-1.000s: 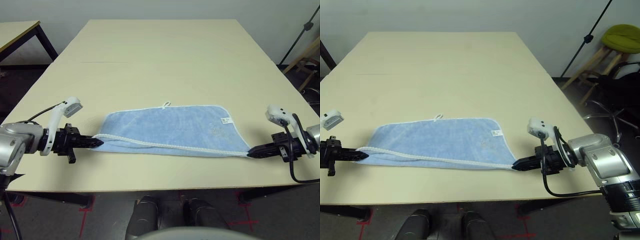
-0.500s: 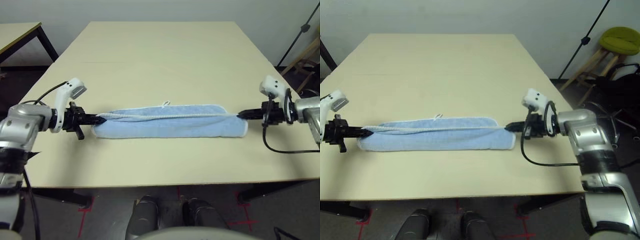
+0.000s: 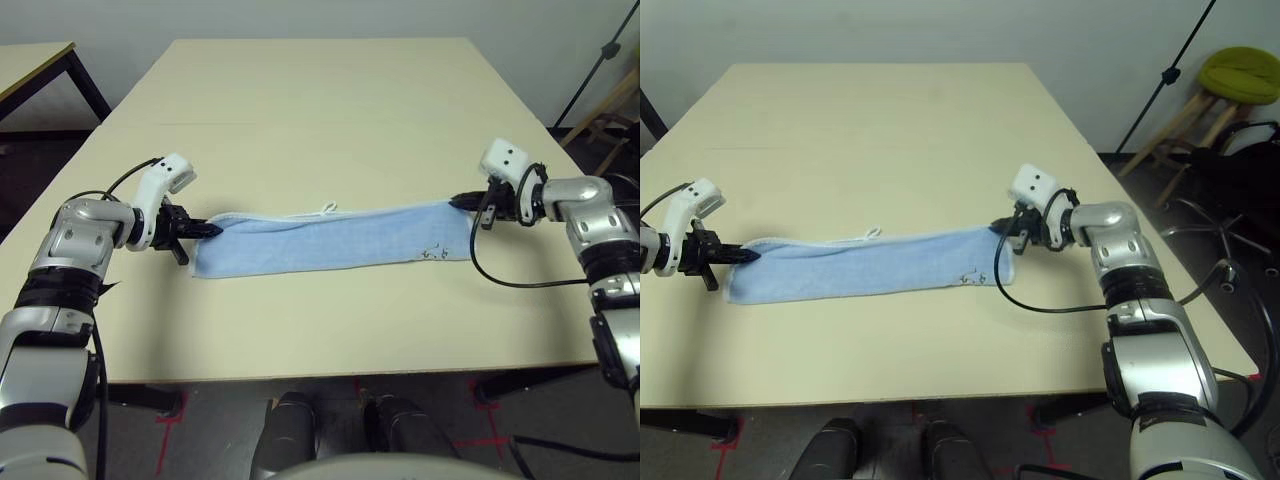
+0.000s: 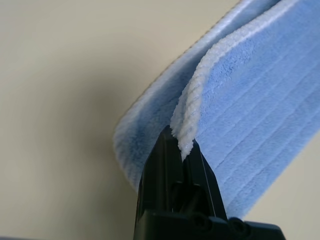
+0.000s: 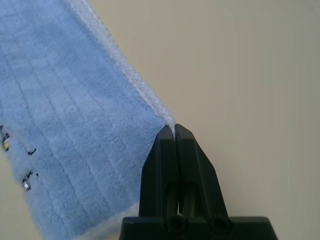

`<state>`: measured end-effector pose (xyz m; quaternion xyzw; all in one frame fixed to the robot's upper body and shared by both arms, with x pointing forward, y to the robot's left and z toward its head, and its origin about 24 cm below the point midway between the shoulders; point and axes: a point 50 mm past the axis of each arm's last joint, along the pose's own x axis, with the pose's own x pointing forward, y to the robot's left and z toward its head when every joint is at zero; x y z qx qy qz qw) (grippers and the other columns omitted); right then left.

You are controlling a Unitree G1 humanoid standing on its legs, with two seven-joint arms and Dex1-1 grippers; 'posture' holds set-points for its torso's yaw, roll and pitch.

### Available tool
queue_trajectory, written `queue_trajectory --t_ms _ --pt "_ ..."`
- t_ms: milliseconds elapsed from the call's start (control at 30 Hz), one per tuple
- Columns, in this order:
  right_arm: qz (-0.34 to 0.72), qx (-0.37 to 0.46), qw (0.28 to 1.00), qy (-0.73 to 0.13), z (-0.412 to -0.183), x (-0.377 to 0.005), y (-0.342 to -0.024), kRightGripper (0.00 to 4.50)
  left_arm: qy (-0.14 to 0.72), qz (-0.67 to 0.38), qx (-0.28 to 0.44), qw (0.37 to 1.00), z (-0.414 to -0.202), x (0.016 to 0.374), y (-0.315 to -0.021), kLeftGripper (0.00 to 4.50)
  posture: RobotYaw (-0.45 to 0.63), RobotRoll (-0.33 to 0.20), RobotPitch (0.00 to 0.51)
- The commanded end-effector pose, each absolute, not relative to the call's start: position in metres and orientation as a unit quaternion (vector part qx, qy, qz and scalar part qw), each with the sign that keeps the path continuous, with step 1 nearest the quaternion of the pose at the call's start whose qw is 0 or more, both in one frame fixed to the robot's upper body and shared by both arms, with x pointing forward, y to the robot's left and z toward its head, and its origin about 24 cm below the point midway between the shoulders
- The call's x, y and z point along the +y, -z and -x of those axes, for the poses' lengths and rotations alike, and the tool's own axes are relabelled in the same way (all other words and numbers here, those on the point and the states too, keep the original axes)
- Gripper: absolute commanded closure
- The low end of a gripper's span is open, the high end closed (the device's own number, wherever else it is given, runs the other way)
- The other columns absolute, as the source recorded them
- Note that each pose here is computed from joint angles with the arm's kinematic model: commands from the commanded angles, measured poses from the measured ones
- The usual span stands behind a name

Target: Fold the towel and set it aside.

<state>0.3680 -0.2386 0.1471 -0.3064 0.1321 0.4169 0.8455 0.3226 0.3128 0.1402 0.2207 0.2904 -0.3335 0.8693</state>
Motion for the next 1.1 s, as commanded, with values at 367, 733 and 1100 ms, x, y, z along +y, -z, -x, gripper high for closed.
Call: queue_trajectory --t_ms 367,733,1100 --pt "0.258 0.1 0.884 -0.377 -0.368 -0.257 -0.159 1.33 0.305 -0.174 0.239 0.905 -0.326 0.315 -0.157 2.1 0.13 0.0 0.123" --pt "0.13 0.087 0.923 -0.351 -0.349 -0.27 -0.173 0.0 0.287 -0.117 0.172 0.935 -0.315 0.311 -0.191 0.01 0.12 0.0 0.124" --pt "-0.047 0.105 0.903 -0.413 -0.312 -0.216 -0.161 0.0 0.361 0.063 0.127 0.922 -0.301 0.251 -0.172 0.01 0.11 0.0 0.134"
